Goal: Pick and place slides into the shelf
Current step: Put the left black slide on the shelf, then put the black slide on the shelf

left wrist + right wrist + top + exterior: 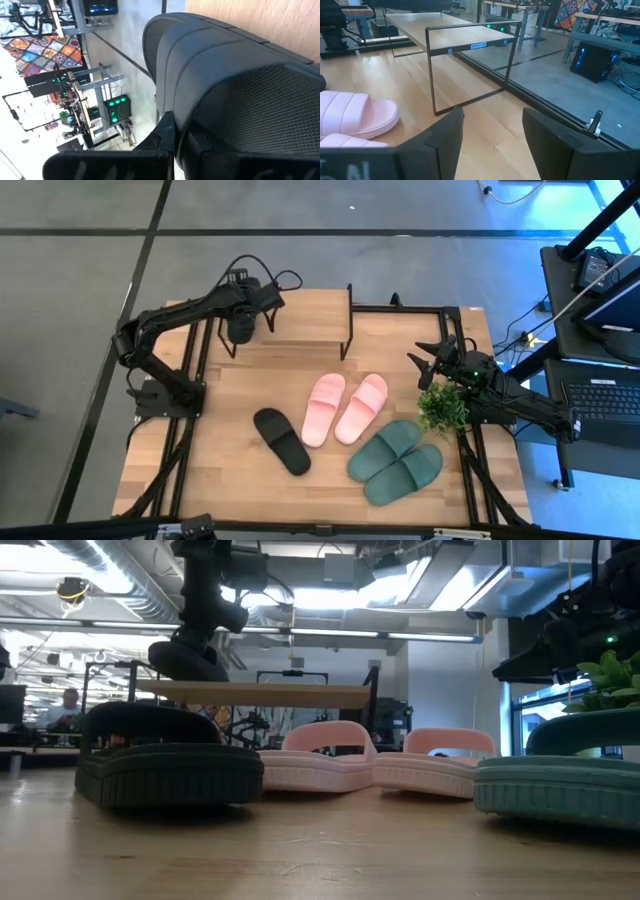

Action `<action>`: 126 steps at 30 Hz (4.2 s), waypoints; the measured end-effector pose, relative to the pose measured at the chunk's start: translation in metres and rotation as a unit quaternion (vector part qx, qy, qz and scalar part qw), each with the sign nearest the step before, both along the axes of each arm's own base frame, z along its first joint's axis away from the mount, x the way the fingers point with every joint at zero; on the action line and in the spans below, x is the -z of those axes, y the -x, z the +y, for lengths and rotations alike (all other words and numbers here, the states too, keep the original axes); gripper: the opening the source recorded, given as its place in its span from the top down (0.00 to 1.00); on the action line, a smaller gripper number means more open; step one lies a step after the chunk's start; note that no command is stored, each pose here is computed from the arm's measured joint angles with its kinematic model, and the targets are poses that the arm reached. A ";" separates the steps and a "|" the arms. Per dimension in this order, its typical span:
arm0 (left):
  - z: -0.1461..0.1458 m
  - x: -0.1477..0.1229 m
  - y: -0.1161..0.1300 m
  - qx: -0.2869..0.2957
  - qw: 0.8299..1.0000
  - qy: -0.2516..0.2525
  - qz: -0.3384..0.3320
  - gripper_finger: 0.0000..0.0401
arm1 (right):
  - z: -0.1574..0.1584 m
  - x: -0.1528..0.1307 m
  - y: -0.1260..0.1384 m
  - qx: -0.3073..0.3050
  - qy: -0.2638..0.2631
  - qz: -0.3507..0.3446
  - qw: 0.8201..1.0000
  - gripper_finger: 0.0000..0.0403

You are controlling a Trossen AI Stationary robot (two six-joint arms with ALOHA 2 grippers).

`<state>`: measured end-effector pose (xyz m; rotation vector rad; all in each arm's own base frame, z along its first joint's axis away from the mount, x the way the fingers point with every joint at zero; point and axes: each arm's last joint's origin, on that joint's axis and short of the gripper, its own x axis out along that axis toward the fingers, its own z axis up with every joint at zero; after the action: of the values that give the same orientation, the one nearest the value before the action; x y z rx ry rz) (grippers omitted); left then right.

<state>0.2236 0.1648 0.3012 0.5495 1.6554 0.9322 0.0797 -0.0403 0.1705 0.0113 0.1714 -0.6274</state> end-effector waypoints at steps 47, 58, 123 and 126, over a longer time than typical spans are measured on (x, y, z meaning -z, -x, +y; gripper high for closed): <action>-0.004 0.025 0.006 -0.004 0.999 -0.001 0.045 0.62 | 0.000 0.000 0.000 0.000 0.000 0.000 1.000 0.49; -0.022 -0.004 0.000 -0.003 1.000 -0.006 0.017 0.62 | 0.000 0.000 0.000 0.000 0.001 0.003 1.000 0.49; -0.185 0.117 -0.024 -0.318 0.731 0.478 -0.369 0.63 | 0.000 0.001 0.000 -0.002 0.028 0.024 0.999 0.49; -0.185 0.123 -0.024 -0.312 0.720 0.494 -0.375 0.63 | 0.000 0.001 0.000 -0.001 0.021 0.019 1.000 0.49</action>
<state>0.2479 -0.0206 0.1787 -1.0683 1.2820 0.4478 0.0795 -0.0405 0.1700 -0.0414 0.1949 -0.6294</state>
